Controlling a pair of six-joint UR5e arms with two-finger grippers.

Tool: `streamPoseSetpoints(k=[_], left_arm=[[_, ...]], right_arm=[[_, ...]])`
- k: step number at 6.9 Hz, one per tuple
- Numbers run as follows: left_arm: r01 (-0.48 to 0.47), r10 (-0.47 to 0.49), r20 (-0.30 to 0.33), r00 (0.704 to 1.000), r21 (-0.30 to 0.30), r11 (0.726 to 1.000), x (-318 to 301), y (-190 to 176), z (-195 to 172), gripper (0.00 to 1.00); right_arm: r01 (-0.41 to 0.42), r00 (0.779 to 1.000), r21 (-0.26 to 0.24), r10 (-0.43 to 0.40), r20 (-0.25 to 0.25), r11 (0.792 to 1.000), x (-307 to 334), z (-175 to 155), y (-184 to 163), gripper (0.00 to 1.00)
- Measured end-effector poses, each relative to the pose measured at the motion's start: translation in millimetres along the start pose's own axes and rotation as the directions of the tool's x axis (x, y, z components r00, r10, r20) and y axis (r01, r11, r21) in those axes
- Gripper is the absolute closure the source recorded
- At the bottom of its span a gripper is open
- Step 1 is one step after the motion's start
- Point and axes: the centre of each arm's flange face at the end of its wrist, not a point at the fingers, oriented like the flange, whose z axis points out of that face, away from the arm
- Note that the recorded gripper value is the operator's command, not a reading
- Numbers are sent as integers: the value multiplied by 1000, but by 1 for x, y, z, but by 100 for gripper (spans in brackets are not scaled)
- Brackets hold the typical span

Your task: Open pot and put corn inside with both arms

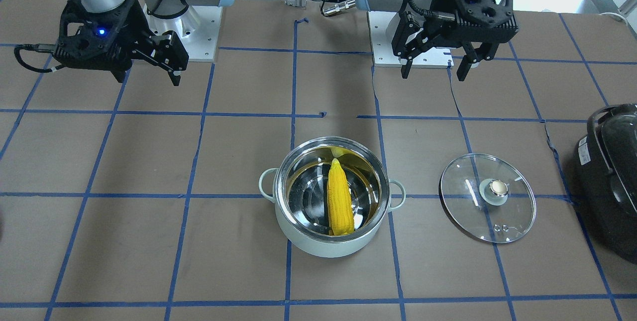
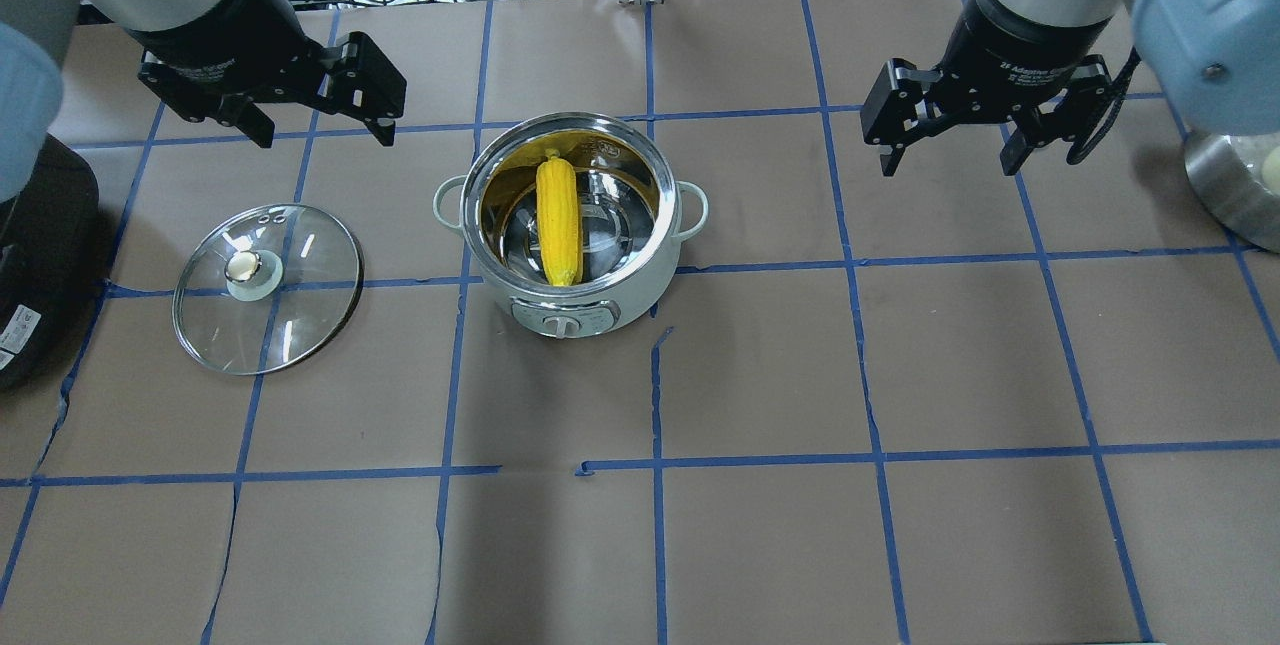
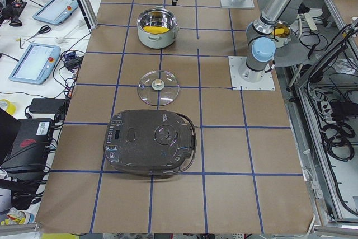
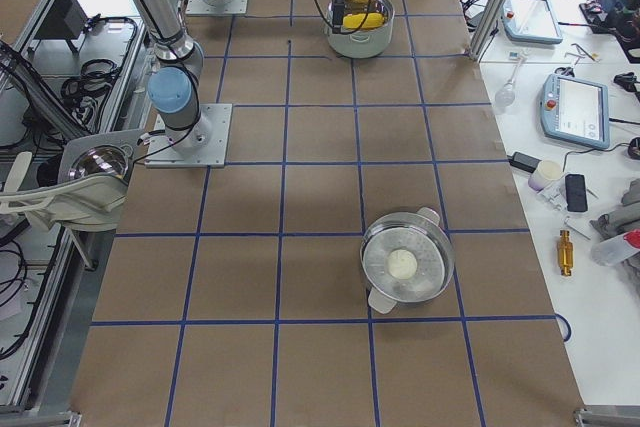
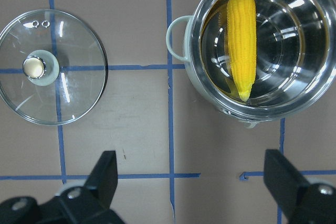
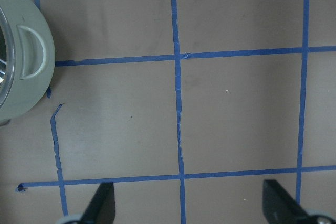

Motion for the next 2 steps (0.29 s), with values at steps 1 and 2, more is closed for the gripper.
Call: streamPoseSetpoints(k=[1,2], left_arm=[[-6,6,0,1000,-1,1000,0,-2,1,0],[-10,10,0,1000,-3,1000,0,-3,3,0]], right_arm=[[0,1000,0,0,1,1000,0,0,0,0],[0,1000,-2,0,1,1000,0,1,0,0]])
